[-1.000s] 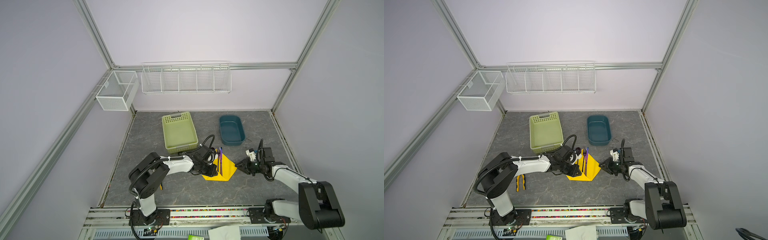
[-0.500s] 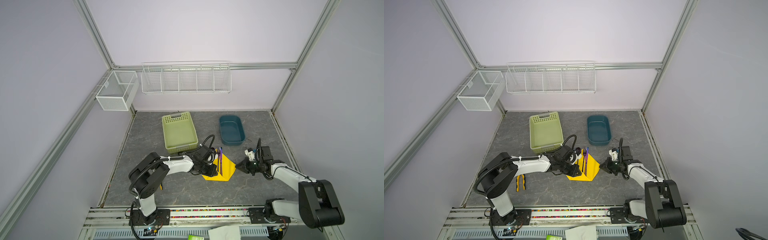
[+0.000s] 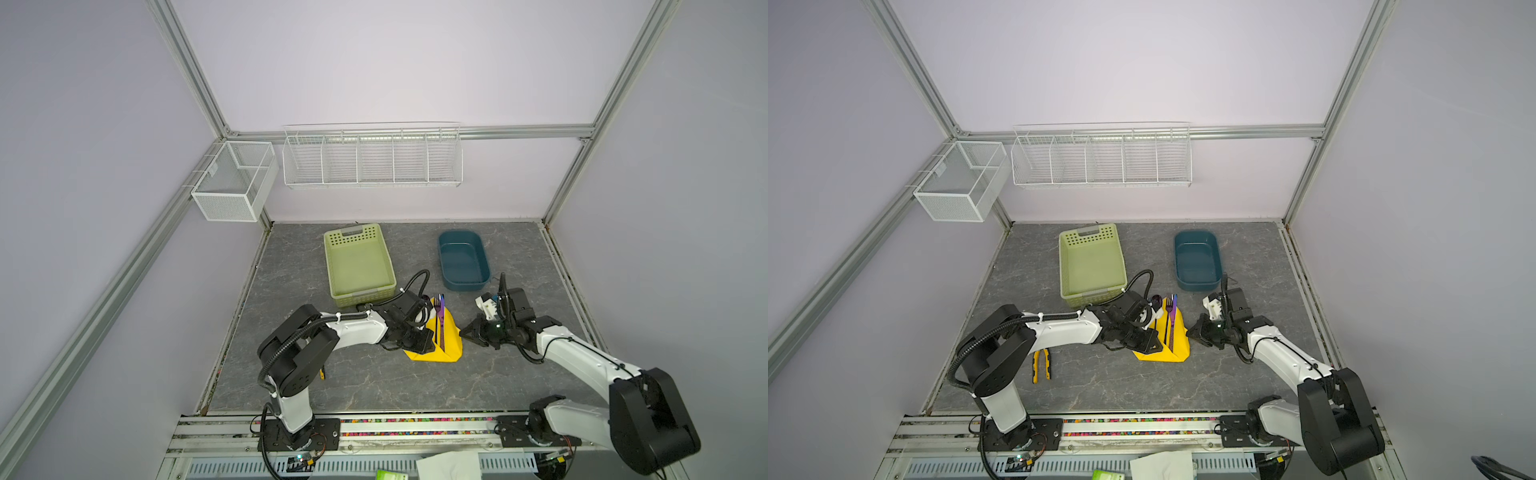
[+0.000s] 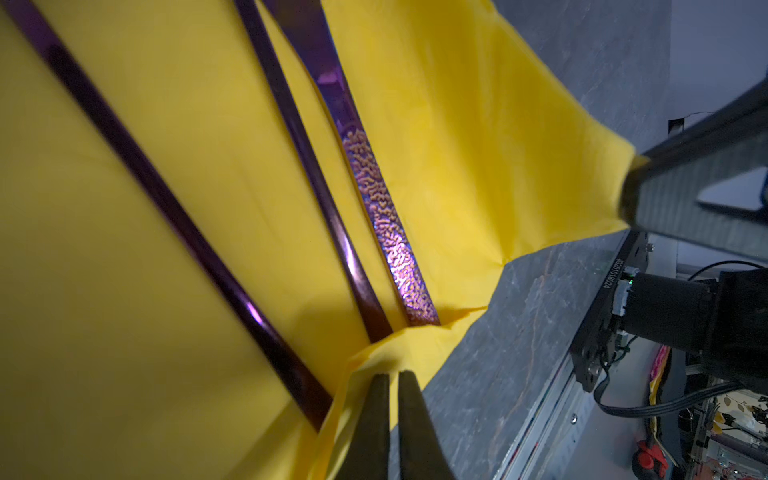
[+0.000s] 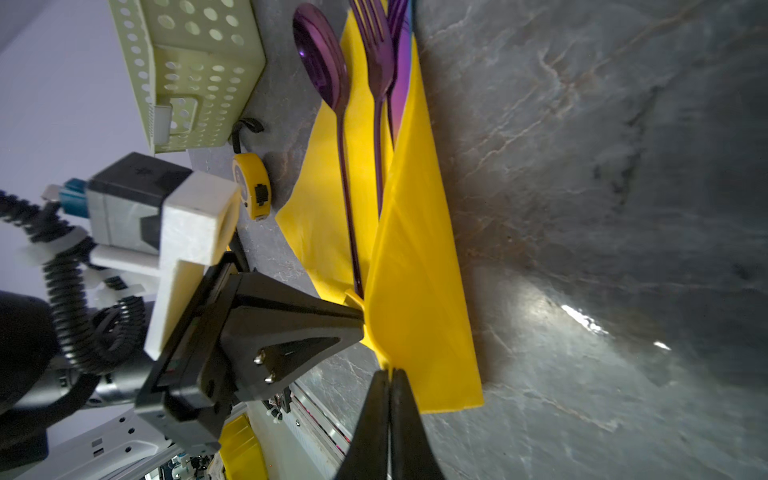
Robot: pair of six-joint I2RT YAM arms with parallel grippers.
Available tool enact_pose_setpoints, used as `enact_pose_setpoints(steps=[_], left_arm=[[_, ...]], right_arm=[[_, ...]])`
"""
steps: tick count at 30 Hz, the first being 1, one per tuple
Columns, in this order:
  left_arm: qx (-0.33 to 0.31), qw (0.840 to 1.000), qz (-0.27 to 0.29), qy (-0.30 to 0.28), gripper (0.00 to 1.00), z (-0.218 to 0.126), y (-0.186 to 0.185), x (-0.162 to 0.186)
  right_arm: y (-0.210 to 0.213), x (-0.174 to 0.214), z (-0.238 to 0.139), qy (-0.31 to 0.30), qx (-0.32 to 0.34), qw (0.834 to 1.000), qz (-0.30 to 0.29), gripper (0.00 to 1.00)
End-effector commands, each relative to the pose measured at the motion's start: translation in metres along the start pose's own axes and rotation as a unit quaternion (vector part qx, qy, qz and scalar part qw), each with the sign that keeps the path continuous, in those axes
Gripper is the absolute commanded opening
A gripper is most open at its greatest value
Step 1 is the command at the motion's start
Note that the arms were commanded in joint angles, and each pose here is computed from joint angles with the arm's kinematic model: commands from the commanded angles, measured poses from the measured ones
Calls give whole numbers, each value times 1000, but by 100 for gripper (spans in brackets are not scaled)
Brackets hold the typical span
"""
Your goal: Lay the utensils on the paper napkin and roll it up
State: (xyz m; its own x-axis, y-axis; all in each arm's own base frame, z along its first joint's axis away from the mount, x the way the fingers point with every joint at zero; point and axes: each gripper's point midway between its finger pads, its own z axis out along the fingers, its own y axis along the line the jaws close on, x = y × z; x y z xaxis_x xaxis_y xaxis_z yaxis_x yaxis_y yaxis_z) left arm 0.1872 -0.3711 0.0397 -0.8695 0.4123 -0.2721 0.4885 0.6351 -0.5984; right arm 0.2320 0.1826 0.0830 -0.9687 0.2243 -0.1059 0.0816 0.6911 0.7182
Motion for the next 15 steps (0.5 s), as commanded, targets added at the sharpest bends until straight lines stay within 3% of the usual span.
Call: enact_pose_setpoints(steps=[1, 15], left_arm=[[0, 1000, 1, 0, 9, 4, -3, -6], [-4, 1000, -1, 3, 9, 5, 0, -3]], right_arm=[[16, -5, -4, -10, -2, 1000, -2, 7], [40, -2, 12, 9, -3, 1000, -23, 7]])
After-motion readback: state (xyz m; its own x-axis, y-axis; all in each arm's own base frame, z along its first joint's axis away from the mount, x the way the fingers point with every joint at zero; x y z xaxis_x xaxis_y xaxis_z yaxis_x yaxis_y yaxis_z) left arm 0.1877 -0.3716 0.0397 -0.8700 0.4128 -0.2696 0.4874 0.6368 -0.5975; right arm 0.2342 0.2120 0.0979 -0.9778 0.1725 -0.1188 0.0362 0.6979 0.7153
